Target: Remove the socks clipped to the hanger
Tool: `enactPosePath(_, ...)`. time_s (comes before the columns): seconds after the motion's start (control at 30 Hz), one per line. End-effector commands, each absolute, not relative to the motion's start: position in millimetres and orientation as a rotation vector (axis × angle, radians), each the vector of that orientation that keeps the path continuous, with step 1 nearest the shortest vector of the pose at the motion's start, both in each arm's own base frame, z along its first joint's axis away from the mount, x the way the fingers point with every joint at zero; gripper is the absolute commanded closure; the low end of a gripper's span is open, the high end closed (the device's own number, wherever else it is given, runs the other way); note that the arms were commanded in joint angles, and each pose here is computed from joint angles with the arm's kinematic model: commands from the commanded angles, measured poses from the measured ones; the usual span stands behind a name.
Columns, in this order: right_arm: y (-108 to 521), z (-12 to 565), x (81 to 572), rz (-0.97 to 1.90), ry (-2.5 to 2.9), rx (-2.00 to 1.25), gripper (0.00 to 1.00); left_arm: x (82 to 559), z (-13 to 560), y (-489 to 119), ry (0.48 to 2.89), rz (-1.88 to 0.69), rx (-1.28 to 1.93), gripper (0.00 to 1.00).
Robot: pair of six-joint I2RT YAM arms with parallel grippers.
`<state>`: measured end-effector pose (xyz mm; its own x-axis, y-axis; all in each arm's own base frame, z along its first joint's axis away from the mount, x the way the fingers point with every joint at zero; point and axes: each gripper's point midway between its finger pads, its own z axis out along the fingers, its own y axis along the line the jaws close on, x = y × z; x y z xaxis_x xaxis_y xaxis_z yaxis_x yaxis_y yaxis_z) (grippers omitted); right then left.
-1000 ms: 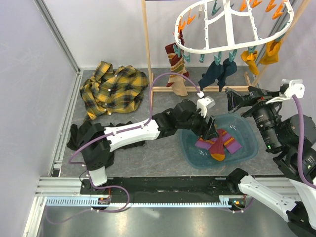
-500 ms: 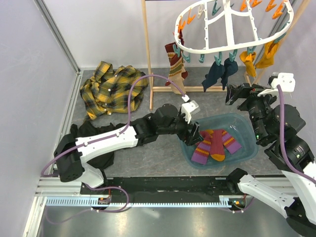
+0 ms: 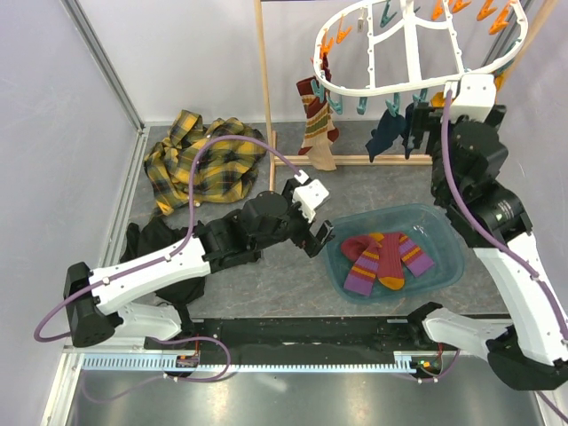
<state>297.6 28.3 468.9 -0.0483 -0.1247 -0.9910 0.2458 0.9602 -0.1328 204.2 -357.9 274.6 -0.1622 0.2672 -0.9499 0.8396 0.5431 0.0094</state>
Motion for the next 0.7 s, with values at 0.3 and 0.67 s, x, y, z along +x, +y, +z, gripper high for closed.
enactPosePath(0.3, -30, 482, 339, -0.178, 1.603, 0.079, 0.09, 203, 286, -335, 1.63, -0.582, 0.946, 0.01)
enactPosePath(0.67, -27, 430, 369, 0.046, 1.707, -0.077, 0.21, 204, 283, -337, 1.632, -0.57, 0.946, 0.01)
